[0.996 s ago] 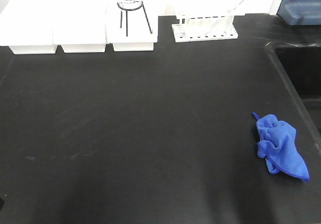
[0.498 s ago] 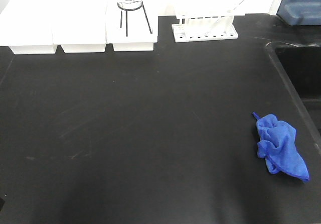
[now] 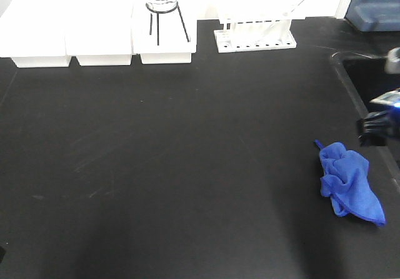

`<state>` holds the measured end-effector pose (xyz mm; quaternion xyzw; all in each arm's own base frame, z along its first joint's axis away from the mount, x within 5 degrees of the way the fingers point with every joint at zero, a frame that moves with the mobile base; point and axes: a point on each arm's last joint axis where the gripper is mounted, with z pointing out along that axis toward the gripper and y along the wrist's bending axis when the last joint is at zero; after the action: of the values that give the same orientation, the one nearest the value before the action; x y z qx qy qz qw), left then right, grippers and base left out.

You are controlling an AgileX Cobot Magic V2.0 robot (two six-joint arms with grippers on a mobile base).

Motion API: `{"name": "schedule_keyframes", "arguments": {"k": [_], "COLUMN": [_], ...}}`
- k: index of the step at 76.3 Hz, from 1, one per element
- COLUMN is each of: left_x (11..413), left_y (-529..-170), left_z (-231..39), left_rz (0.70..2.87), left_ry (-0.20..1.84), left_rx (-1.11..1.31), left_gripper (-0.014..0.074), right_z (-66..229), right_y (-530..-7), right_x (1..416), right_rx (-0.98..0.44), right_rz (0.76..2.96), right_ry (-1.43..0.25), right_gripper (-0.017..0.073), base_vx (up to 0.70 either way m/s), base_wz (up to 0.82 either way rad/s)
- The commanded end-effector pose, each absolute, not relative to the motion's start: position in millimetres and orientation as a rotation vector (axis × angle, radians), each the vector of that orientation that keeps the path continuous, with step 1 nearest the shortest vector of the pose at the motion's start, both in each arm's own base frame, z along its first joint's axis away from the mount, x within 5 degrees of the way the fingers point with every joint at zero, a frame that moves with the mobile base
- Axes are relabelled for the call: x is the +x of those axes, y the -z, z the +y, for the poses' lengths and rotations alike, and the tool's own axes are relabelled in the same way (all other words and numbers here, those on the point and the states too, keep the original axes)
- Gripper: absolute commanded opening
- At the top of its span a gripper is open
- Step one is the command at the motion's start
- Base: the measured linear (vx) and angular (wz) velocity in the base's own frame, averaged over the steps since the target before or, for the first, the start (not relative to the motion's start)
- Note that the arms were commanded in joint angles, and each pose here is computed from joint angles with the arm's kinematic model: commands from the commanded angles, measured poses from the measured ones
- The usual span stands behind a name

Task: Wipe right workspace with blue cloth
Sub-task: 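Lower the right gripper onto the blue cloth and close on it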

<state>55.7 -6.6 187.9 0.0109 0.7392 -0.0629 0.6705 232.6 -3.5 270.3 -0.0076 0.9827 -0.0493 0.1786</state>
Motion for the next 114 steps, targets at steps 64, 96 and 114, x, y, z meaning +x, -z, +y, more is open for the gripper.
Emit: {"name": "schedule_keyframes", "arguments": {"k": [64,96,114], "left_x": [54,54,54], "left_y": [-205,-205,-205], "left_z": [-6,-6,-6], "left_rz": [1.540,1.540,1.540], "left_ry": [0.143,0.143,0.143], "left_rx": [0.015,0.015,0.015], "left_gripper": [-0.0006,-0.0006,-0.0006], "right_z": [8,8,7], "right_y": [-174,-182,-243], "right_x": [296,293,269], "right_rx": [-0.046,-0.080,-0.081], "right_rz": [2.963,2.953,2.776], "right_ry": [-0.011,-0.007,-0.006], "right_gripper": [0.0513,-0.0010,-0.0006], "base_vx": [0.00,0.00,0.00], "base_wz": [0.00,0.00,0.00]}}
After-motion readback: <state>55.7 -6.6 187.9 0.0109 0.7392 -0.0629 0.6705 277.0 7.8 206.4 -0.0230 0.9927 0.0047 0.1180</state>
